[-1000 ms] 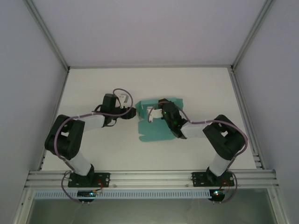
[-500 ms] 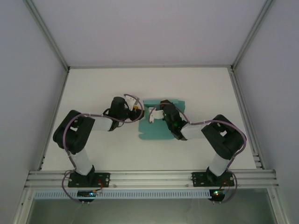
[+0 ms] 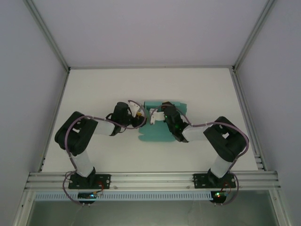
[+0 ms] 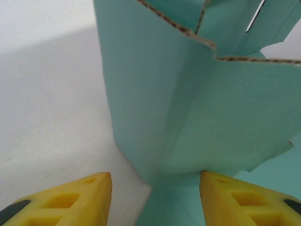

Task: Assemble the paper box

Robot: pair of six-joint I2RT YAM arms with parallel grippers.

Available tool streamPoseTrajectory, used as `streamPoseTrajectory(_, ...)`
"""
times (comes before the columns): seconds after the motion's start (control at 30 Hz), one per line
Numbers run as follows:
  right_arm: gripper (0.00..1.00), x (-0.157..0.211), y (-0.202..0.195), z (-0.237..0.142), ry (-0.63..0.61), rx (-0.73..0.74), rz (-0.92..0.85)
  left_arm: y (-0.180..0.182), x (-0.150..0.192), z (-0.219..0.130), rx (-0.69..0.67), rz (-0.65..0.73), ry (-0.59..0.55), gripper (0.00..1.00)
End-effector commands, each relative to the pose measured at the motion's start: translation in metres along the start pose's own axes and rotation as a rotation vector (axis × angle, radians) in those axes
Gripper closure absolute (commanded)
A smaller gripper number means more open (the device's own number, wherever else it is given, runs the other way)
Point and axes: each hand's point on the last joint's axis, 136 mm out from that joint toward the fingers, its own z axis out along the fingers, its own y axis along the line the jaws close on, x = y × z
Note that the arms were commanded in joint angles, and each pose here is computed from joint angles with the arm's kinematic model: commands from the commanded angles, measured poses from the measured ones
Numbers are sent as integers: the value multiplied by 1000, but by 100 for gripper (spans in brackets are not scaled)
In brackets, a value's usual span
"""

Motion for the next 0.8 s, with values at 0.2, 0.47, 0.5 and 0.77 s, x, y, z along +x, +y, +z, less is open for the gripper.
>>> streamPoseTrajectory(0.2, 100, -6, 18, -7, -12, -65, -33, 0, -44, -3, -37, 45, -89, 57)
streamPoseTrajectory(0.47, 100, -9, 14, -10, -11, -47, 8, 6, -55, 12, -112, 44, -94, 66)
streamPoseTrajectory(0.5, 100, -8, 15, -11, -10, -50, 17, 13, -57, 13, -156, 34, -99, 70)
streamPoseTrajectory(0.77, 100, -11, 29, -15, -4, -96, 60, 40, -59, 26, -379, -12, -118, 80)
